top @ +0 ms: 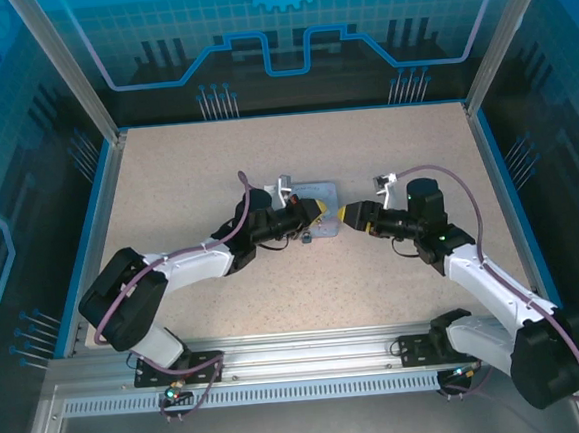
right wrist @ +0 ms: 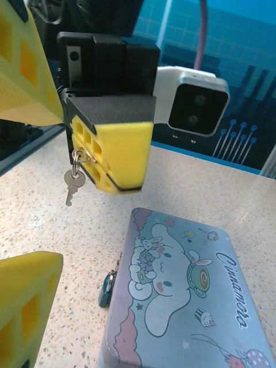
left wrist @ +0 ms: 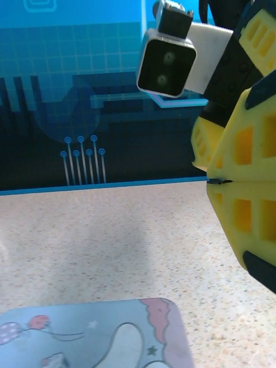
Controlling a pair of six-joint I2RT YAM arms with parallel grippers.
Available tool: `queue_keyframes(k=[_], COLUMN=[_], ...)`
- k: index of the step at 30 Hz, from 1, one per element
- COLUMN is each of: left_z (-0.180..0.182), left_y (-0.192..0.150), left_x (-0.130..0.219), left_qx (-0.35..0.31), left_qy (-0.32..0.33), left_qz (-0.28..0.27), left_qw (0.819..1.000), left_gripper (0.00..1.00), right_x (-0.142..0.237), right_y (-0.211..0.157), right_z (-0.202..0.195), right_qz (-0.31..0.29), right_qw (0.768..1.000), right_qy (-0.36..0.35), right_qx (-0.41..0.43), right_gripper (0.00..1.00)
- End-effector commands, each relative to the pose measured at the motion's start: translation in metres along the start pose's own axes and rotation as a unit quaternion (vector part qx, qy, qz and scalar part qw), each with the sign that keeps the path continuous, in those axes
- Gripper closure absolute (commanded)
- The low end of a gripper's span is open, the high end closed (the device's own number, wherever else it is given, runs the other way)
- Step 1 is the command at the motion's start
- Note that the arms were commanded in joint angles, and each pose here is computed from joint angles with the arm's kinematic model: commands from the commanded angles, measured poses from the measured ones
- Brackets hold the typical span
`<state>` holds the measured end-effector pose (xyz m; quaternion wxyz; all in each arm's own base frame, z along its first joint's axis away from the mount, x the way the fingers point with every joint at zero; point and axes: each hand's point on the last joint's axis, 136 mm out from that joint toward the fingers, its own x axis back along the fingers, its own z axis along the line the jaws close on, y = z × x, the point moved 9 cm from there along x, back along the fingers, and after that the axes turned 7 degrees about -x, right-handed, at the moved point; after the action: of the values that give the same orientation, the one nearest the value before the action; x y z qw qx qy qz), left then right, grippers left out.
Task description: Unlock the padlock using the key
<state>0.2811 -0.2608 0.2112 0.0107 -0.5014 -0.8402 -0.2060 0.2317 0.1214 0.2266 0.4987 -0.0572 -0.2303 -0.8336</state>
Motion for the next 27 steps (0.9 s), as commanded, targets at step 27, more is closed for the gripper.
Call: queue_keyframes(k=[27], left_z=[-0.043], left_y=[0.042], left_x=[0.014], left_qx=[-0.09], left_qy=[-0.054], left_qz=[-0.223], left_qw=[0.969], left_gripper=[1.0], right_x=[-0.061], right_y=[0.026], right_z=[0.055], right_qz=[-0.056], right_qw=[0.988], right_qy=[0.139], right_qx=[-0.043], right_gripper=[0.56])
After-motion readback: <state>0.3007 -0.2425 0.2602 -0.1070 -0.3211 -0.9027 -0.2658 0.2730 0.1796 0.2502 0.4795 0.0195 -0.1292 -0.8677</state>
